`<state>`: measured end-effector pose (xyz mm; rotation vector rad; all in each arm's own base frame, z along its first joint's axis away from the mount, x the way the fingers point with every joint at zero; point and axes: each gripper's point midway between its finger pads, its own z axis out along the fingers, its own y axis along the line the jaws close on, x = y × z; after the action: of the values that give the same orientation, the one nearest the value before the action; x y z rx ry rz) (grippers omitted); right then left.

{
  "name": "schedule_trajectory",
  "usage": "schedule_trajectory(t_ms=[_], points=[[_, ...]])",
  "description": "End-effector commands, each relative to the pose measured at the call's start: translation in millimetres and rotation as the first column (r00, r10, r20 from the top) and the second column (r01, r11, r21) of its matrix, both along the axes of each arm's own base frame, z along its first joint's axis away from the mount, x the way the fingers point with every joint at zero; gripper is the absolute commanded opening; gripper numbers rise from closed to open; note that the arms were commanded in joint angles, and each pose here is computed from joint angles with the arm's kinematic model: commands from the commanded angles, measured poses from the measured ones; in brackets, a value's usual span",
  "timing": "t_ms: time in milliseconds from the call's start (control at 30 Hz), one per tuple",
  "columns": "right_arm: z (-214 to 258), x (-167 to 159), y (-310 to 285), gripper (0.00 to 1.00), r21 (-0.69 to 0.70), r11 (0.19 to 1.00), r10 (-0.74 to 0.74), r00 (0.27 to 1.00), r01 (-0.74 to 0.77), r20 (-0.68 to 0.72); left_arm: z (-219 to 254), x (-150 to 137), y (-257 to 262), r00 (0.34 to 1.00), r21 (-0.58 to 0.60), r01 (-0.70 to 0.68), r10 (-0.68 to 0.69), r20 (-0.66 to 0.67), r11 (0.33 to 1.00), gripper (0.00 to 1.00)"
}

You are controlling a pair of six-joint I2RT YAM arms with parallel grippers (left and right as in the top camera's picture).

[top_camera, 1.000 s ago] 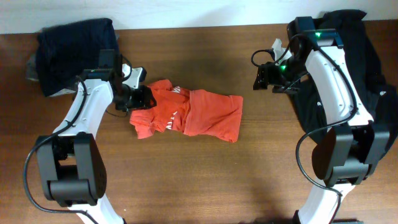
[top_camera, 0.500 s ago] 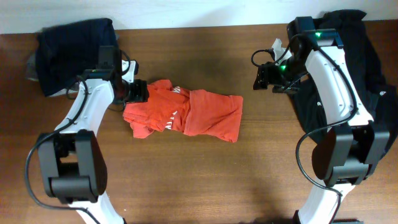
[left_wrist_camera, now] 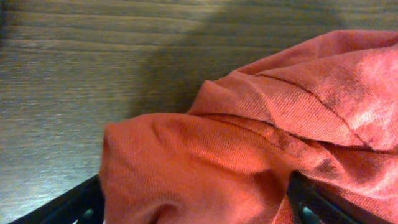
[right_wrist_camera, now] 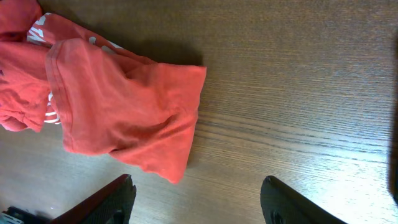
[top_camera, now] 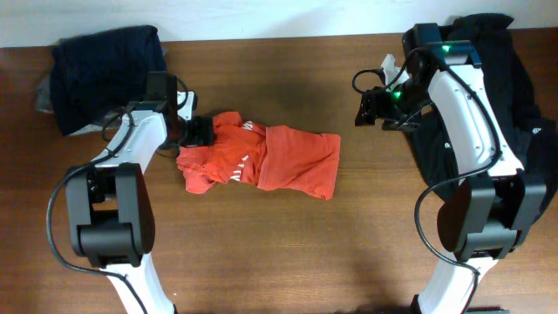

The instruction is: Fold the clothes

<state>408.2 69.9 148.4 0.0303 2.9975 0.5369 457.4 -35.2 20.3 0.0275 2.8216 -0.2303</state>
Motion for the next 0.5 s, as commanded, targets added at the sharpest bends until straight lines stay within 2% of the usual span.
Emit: schedule_trajectory(t_ms=[0, 267, 467], points=[[9.1, 0.2, 4.7, 0.7, 0.012, 1.0, 0.019, 0.999, -0.019, 0.026, -28.6, -8.3, -17.7, 0.995, 0.009, 0.085, -0.084, -0.053, 0.996, 0.92], [9.0, -0.3, 4.6, 0.7, 0.011, 1.0, 0.019, 1.0, -0.019, 0.024, -47.4, -15.6, -44.7, 0.986, 0.008, 0.145, -0.144, -0.087, 0.989, 0.89], [9.0, -0.2, 4.6, 0.7, 0.011, 1.0, 0.019, 1.0, -0.019, 0.025, -47.1, -18.0, -59.5, 0.981, 0.001, 0.177, -0.176, -0.085, 0.984, 0.33]])
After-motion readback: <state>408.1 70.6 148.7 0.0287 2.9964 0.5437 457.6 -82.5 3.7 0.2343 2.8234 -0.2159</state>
